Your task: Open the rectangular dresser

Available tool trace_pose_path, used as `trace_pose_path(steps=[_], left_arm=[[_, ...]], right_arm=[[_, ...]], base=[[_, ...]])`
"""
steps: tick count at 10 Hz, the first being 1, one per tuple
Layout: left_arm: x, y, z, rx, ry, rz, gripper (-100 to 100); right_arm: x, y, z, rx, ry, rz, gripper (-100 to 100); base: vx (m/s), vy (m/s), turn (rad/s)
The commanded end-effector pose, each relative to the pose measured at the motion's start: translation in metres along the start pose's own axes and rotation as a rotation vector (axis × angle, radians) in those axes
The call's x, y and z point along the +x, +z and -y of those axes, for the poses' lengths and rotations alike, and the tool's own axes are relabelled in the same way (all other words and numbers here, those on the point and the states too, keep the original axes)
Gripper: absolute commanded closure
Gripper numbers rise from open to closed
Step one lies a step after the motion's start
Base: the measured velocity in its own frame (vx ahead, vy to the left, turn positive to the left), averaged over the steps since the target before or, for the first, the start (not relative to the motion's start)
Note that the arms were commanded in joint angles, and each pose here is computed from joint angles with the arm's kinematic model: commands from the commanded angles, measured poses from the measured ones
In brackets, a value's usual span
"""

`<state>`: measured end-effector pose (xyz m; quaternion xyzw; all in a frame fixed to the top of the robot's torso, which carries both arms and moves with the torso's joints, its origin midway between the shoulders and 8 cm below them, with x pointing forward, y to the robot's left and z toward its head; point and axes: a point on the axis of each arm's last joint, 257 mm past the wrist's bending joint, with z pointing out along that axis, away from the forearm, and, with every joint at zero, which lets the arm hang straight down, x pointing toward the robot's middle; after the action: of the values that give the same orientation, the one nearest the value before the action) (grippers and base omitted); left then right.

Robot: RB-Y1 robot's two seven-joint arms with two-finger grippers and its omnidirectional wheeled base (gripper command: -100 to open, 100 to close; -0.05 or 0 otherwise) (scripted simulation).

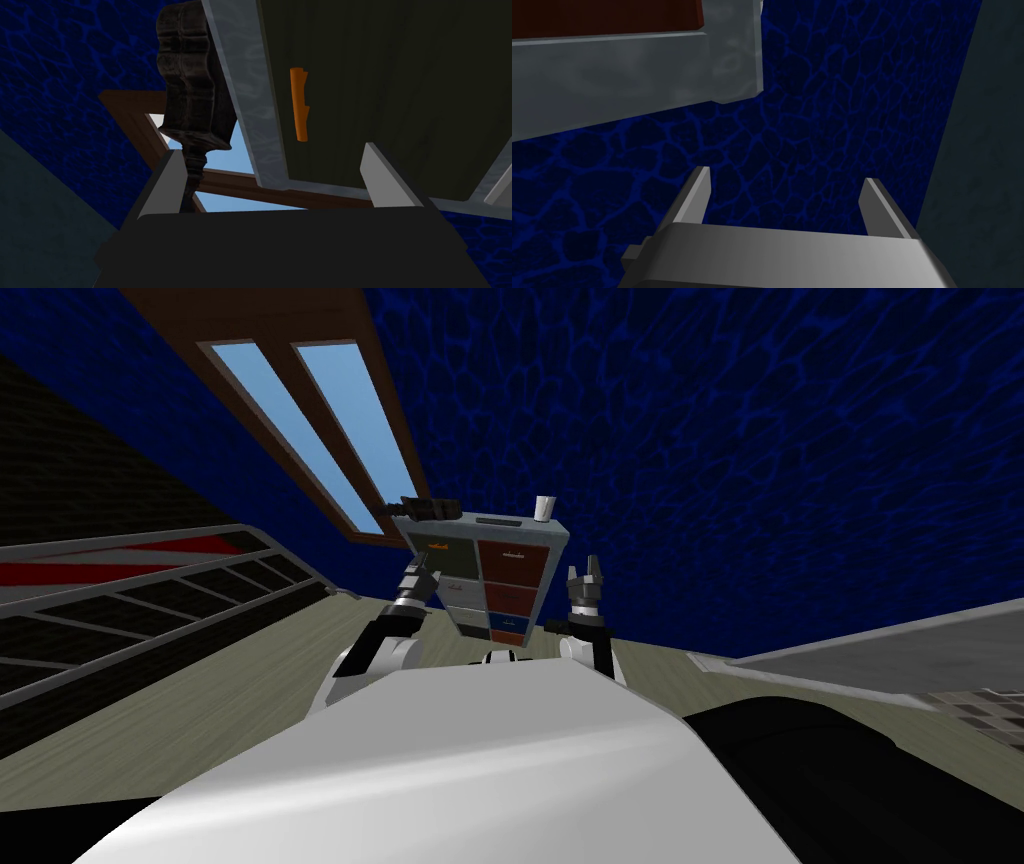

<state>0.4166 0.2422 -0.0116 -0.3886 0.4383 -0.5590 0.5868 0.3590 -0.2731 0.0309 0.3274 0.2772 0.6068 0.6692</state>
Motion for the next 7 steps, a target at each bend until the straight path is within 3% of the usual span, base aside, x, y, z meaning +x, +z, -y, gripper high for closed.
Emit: trace_pose_path(steps=[1,5,7], left_arm=[[0.0045,0.0017,-0.0045,-0.033,0.002,-0.014,-100],[0.0105,0.0039,-0.0108,-0.081,0.005,-0.033,-100],[0.0106,0.0037,-0.0106,-0.079,0.005,-0.033,-100]], right_arm=[[0.0000,0.0000,0.0000,0.000,0.000,0.000,0],[0.0000,0.0000,0.0000,0.000,0.000,0.000,0],[-0.0003,-0.0020,0.0037,0.011,-0.001,0.000,0]], base=[[0.115,0.041,-0.061],[0.100,0.030,-0.064],[0.048,0.027,-0.044]])
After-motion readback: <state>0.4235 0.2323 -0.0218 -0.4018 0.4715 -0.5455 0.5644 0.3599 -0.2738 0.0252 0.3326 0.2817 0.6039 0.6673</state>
